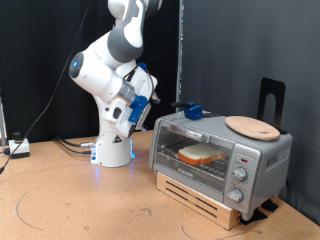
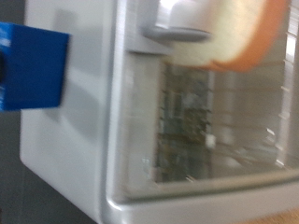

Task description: Make a piece of toast with the oven

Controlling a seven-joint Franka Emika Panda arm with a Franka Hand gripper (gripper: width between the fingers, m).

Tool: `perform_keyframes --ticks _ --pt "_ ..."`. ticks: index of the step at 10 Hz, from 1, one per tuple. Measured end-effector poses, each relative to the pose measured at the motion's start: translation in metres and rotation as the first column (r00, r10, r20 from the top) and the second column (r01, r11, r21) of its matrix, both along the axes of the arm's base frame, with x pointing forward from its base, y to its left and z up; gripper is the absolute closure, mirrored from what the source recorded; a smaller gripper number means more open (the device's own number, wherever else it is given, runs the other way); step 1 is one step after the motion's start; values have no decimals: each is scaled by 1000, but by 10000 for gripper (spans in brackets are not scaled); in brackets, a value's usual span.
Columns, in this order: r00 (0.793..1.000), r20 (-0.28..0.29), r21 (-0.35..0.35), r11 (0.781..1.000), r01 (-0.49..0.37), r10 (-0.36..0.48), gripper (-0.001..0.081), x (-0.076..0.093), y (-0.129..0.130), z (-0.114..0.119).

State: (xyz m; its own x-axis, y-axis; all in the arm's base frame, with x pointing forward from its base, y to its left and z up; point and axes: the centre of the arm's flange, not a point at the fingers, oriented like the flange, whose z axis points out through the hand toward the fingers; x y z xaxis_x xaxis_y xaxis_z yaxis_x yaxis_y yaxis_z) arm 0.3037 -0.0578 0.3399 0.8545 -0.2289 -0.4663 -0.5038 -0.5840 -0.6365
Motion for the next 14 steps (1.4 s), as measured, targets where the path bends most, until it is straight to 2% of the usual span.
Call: perform_keyframes --ticks 1,2,4,6,9,11,12,14 --pt "1000 -15 -18 1000 3 -3 -1 4 -13 -3" --pt "999 -32 -6 1000 2 -2 -1 10 -21 -7" --pt "999 -43 12 1000 -2 3 -1 10 -19 -8" --pt "995 -67 86 993 76 -70 -1 30 -16 -8" --pt "989 -145 131 989 61 -42 -1 65 -15 -10" --pt "988 -118 52 993 103 -96 -1 93 -16 -20" --pt "987 -115 25 993 119 -116 -1 101 -14 -22" --pt "990 -111 58 994 95 -88 -1 103 -11 -22"
